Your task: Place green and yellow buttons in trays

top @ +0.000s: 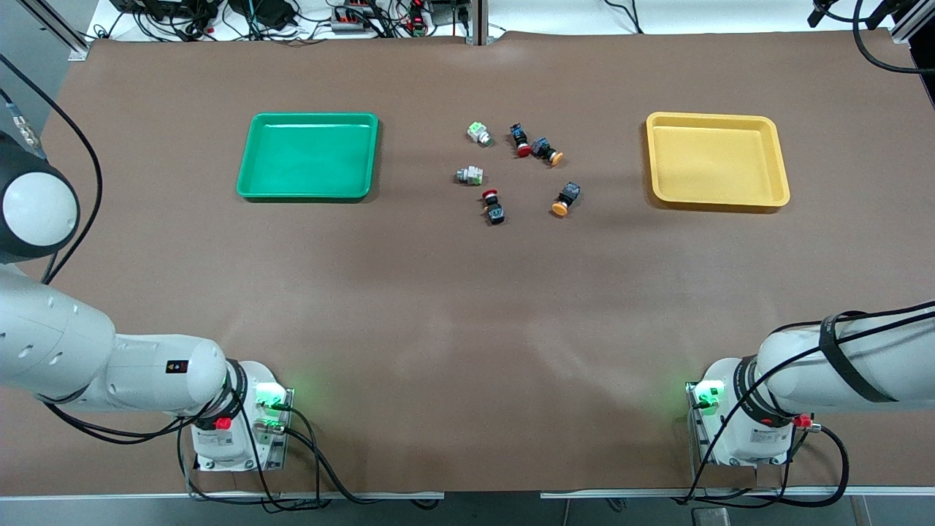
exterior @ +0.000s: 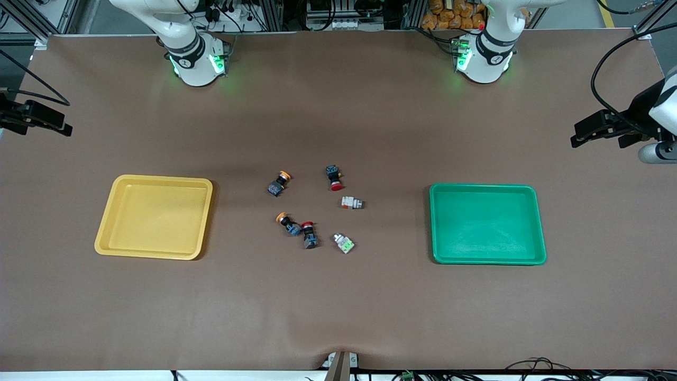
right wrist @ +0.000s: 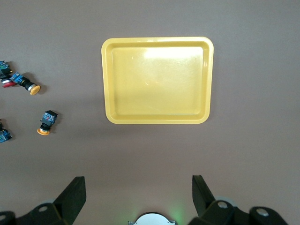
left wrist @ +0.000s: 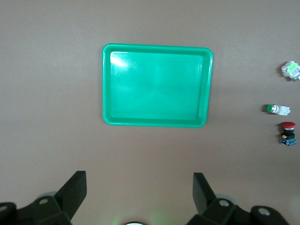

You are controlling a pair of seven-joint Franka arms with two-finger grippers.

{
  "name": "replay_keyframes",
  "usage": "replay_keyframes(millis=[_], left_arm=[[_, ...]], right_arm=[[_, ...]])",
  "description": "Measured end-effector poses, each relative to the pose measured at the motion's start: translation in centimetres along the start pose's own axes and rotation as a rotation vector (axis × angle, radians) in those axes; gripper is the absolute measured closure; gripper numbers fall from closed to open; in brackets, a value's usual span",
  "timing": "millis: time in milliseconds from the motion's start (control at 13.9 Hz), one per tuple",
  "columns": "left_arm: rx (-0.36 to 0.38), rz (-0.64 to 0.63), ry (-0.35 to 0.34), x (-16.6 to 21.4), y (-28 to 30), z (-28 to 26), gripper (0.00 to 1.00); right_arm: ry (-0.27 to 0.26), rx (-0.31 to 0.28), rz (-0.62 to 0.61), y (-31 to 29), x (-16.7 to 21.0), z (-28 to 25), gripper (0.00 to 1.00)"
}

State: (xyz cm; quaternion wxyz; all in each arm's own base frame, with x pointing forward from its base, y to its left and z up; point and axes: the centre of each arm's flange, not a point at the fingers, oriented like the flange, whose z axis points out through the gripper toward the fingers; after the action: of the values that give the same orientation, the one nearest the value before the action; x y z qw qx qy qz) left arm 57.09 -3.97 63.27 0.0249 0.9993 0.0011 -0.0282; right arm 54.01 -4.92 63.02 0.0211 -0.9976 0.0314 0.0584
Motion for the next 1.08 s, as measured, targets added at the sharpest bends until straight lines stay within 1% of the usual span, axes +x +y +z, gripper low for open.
replay_keyframes(millis=[72,287,430,645,932,1004,1076], left_arm=[[0.005,0.002,-0.006,0.1,0.1,0.3,0.0],[0.051,0.028,-0.026,0.6,1.4,1.7,0.0],[0.057,0.042,-0.049,1.3,2.8,3.1,0.0],[0.055,0.08,-0.072,3.3,5.4,6.8,0.0],[0.054,0.059,-0.067,5.3,11.2,11.9,0.0],[0.05,0.069,-0.055,5.9,12.1,12.8,0.0],[0.041,0.084,-0.028,6.5,13.2,13.7,0.0]], right_arm=[[0.0,0.0,0.0,0.0,0.0,0.0,0.0],[0.0,0.0,0.001,0.0,0.0,0.0,0.0],[-0.001,0.0,0.002,0.1,0.0,0.1,0.0],[-0.009,0.0,0.005,0.3,0.4,0.5,0.0],[0.007,-0.001,0.0,0.0,0.8,0.6,0.0],[0.007,-0.001,-0.002,-0.1,0.8,0.6,0.0],[0.005,-0.001,-0.005,-0.2,0.8,0.7,0.0]])
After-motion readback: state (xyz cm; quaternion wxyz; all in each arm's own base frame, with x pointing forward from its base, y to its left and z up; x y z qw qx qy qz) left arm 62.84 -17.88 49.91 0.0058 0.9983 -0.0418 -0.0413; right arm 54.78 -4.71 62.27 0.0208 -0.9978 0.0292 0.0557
